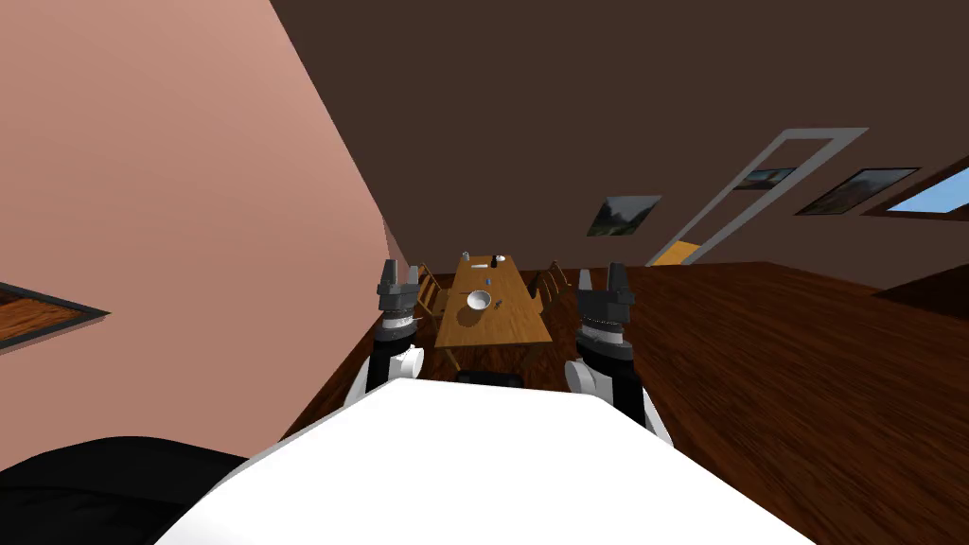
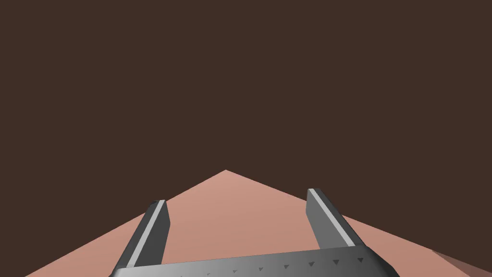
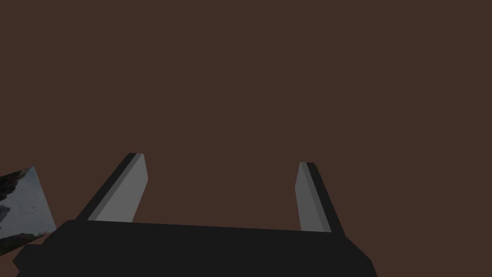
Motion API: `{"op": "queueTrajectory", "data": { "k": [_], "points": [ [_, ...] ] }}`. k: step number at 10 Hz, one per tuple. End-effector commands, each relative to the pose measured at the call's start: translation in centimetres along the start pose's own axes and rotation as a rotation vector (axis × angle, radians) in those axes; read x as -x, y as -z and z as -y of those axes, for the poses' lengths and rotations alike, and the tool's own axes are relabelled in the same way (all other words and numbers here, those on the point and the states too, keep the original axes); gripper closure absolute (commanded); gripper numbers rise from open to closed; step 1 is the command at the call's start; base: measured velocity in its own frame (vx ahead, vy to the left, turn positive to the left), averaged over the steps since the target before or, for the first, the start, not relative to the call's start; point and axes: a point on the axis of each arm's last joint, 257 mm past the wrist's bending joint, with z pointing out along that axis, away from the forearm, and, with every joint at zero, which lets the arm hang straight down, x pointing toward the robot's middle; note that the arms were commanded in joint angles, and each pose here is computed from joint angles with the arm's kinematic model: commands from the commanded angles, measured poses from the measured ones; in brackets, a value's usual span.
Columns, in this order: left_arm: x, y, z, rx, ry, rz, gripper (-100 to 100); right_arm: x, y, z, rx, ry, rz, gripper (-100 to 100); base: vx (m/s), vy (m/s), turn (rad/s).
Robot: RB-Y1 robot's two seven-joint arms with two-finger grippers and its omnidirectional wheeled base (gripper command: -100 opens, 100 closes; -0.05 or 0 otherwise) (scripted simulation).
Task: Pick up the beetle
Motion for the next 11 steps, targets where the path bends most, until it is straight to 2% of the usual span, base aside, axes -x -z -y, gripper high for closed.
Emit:
{"op": "queueTrajectory", "data": {
  "k": [1,4,5,6,7,9,10,11],
  "points": [
    [0.0,0.0,0.0,0.000,0.000,0.000,0,-0.4,0.3,1.7,-0.036,0.063,-0.049,-100,-0.013,-0.049,0.227],
    [0.0,0.0,0.0,0.000,0.000,0.000,0,-0.9,1.2,5.1,-0.107,0.164,-0.122,-100,-0.037,-0.093,0.283],
    [0.0,0.0,0.0,0.000,0.000,0.000,0,-0.9,1.2,5.1,-0.107,0.164,-0.122,-100,-0.027,-0.046,0.053],
    [0.0,0.0,0.0,0.000,0.000,0.000,0,-0.9,1.7,6.6,-0.139,0.208,-0.154,-100,-0.019,-0.032,0.178],
    [0.0,0.0,0.0,0.000,0.000,0.000,0,-0.9,1.7,6.6,-0.139,0.208,-0.154,-100,-0.012,-0.024,0.107],
    [0.0,0.0,0.0,0.000,0.000,0.000,0,-0.8,2.8,9.9,-0.206,0.309,-0.228,-100,-0.020,-0.038,0.297],
    [0.0,0.0,0.0,0.000,0.000,0.000,0,-0.7,3.0,10.2,-0.214,0.311,-0.230,-100,-0.019,-0.047,0.145],
    [0.0,0.0,0.0,0.000,0.000,0.000,0,-0.5,3.8,12.1,-0.251,0.368,-0.271,-100,-0.018,-0.034,0.245]
  ]
}}
